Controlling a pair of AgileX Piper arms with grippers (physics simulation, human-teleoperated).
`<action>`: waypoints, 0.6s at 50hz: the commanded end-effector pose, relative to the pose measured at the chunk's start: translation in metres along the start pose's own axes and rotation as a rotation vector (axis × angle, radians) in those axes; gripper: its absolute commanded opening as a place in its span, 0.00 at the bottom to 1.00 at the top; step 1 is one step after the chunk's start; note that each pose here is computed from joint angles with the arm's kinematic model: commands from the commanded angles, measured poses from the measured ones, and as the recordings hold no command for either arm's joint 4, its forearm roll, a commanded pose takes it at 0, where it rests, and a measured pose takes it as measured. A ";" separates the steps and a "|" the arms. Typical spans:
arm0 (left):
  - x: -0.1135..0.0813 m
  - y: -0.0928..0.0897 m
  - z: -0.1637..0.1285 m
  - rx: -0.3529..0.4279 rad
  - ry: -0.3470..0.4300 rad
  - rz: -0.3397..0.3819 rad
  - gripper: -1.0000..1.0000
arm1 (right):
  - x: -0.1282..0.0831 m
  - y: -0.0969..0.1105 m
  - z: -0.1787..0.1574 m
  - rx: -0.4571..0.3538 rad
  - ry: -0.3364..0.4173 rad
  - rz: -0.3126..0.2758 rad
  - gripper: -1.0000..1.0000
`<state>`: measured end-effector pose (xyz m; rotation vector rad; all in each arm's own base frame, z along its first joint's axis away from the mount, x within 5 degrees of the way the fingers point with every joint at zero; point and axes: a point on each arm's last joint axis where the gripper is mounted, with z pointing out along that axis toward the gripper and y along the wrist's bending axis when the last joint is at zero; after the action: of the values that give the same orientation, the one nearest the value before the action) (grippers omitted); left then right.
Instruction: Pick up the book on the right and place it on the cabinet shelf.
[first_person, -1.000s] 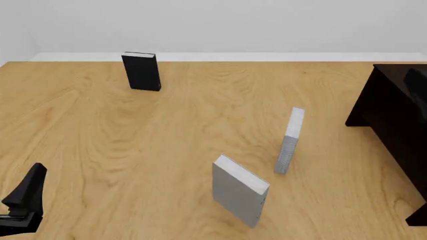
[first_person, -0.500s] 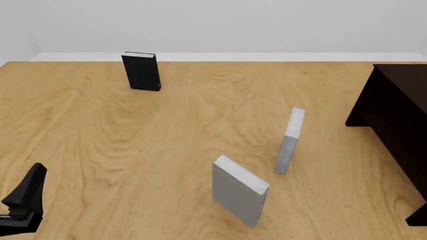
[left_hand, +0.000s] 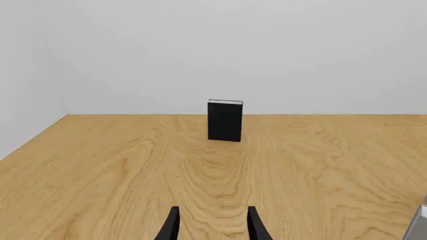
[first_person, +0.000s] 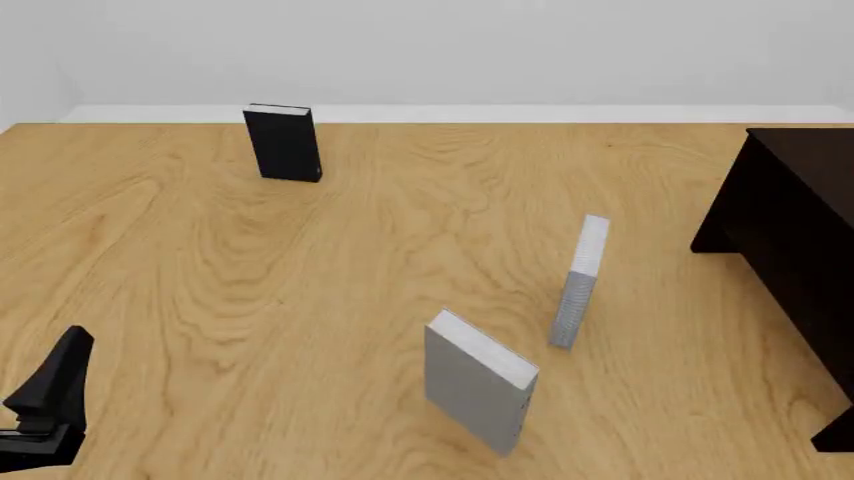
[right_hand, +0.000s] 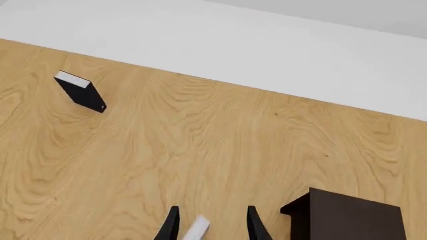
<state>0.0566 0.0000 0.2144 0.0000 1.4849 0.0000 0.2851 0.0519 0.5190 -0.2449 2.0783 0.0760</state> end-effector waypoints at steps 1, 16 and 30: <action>0.000 0.000 0.000 0.000 0.000 0.000 1.00 | 0.004 0.002 0.043 -0.009 0.154 0.045 1.00; 0.000 0.000 0.000 0.000 0.000 0.000 1.00 | 0.014 -0.001 0.068 -0.003 0.196 0.044 1.00; 0.000 0.000 0.000 0.000 0.000 0.000 1.00 | 0.022 0.001 0.099 -0.004 0.209 0.066 1.00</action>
<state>0.0566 0.0000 0.2144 0.0000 1.4849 0.0000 0.3440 0.0611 0.4665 -0.2051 2.2716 0.0897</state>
